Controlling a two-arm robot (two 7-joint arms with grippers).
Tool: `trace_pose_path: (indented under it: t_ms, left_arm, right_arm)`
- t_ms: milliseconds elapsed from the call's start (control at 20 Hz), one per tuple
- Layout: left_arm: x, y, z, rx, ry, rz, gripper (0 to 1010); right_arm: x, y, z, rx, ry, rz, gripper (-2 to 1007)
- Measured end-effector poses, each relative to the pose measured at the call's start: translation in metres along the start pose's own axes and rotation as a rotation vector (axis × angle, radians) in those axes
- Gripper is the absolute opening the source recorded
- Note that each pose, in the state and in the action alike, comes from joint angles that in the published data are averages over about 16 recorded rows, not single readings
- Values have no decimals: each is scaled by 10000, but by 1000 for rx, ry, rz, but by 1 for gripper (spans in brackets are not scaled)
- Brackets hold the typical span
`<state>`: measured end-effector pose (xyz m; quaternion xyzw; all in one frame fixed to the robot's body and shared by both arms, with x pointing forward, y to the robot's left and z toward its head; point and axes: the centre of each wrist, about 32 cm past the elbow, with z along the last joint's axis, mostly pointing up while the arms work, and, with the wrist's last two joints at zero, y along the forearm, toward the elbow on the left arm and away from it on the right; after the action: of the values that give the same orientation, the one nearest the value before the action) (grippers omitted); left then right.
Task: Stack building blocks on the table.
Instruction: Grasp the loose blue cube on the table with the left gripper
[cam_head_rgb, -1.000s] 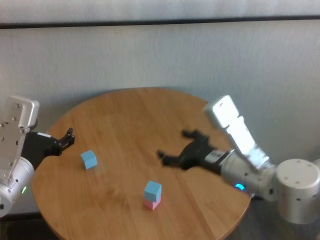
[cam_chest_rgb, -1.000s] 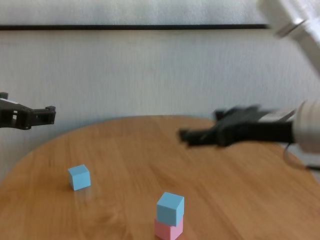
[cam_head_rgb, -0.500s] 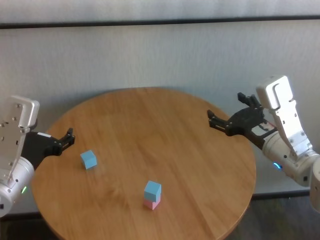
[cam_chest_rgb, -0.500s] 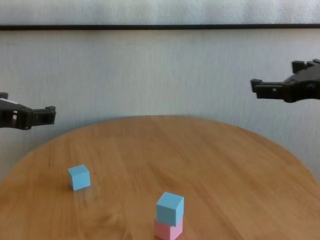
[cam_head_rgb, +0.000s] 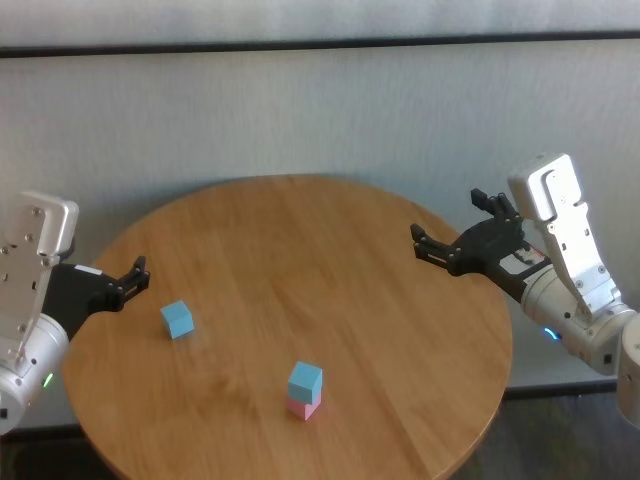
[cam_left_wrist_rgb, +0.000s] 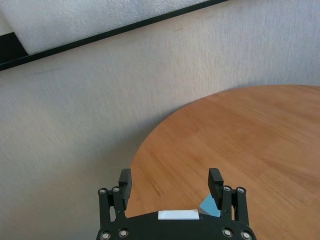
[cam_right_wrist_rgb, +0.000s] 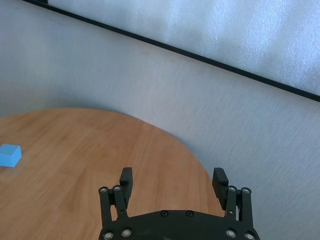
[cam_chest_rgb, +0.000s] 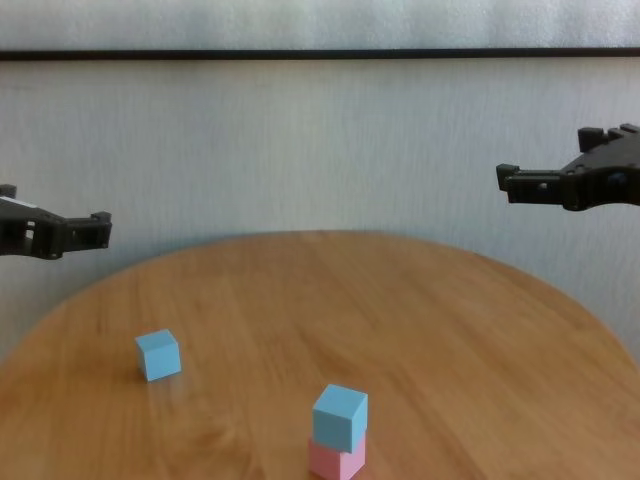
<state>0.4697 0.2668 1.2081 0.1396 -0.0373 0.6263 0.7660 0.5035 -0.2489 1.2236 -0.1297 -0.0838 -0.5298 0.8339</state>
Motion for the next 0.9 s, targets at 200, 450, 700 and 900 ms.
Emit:
trace_pose_path:
  t_ms: [200, 450, 700, 900]
  left_arm:
    - [16, -8, 20, 7, -2, -39, 999]
    - [51, -18, 60, 33, -5, -112, 999]
    - [115, -53, 89, 65, -13, -201, 999]
    - [179, -116, 72, 91, -14, -270, 999]
  right_arm:
    - [-9, 3, 3, -2, 3, 5, 1005]
    - [-16, 6, 7, -3, 5, 10, 1005]
    - [-21, 8, 10, -3, 7, 13, 1005]
    - [-24, 9, 12, -3, 7, 14, 1005]
